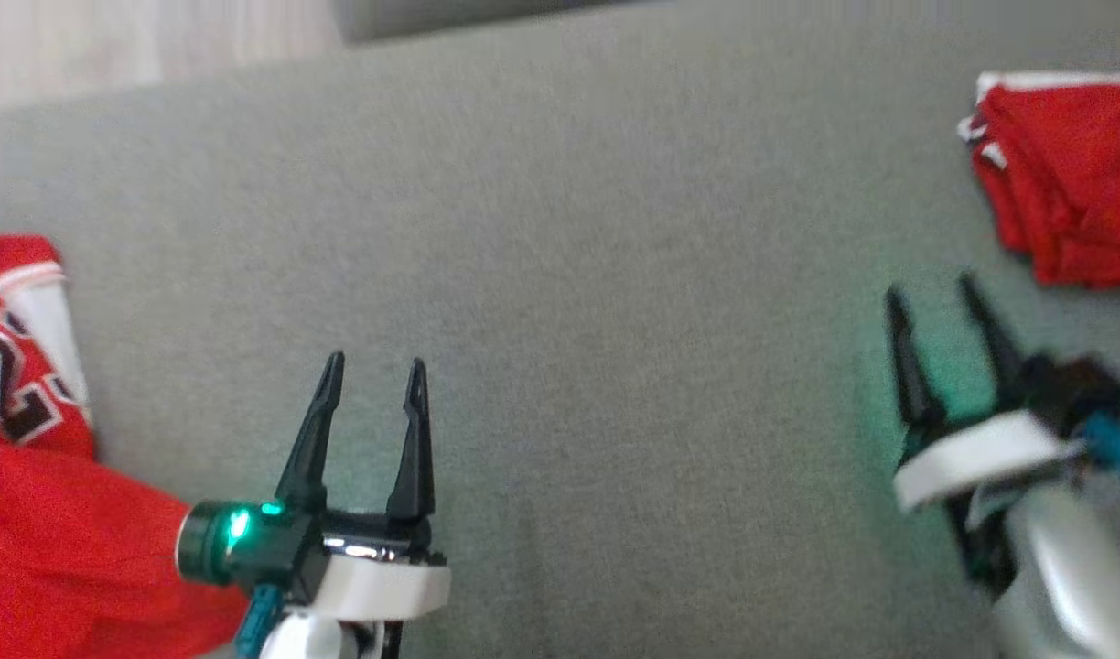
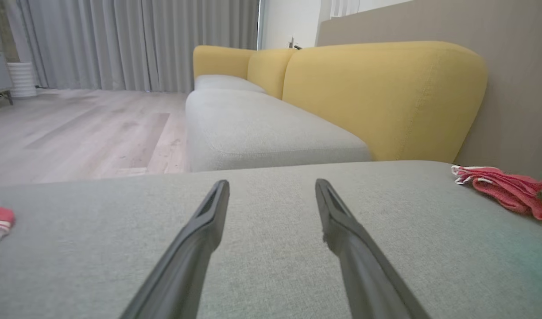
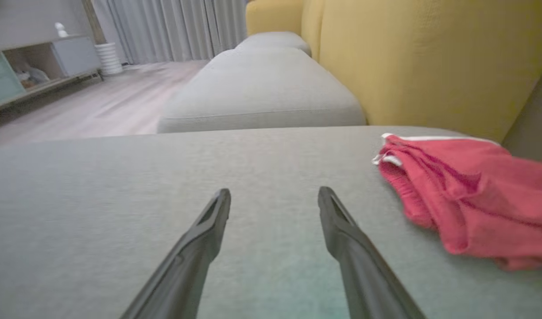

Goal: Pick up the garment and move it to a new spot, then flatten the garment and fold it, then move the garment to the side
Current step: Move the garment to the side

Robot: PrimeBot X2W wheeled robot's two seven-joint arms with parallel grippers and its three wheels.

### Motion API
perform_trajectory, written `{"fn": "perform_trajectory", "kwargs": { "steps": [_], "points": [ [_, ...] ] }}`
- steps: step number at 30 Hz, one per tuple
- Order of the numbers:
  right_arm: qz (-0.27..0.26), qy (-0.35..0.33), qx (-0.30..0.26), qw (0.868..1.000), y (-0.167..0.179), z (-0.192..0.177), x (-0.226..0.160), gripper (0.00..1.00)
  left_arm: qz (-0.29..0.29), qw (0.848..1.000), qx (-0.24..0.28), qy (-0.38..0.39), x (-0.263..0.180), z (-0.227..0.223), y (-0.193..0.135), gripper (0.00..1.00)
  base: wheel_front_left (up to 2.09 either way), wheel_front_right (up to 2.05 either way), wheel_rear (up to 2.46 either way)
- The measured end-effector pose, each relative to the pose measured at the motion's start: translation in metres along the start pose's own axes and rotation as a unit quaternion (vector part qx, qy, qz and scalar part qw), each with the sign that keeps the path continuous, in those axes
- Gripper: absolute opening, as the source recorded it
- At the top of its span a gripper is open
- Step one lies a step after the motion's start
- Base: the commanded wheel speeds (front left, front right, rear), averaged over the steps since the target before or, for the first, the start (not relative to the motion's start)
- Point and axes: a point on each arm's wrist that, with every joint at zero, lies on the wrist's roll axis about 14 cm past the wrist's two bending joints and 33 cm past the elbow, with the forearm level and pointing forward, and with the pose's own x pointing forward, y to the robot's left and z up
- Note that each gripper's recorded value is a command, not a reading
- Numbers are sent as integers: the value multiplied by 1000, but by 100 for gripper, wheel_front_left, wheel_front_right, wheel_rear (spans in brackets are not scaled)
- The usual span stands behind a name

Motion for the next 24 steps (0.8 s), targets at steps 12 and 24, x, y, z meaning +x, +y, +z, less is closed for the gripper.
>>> {"fn": "perform_trajectory", "kwargs": {
  "steps": [12,24],
  "points": [
    [18,-111,75,991,61,47,-86,100,74,993,59,-71,-76,53,18,100,0,0,0],
    [18,-93,71,993,69,23,-120,100,108,991,60,-45,-129,29,31,100,0,0,0]
  ]
}}
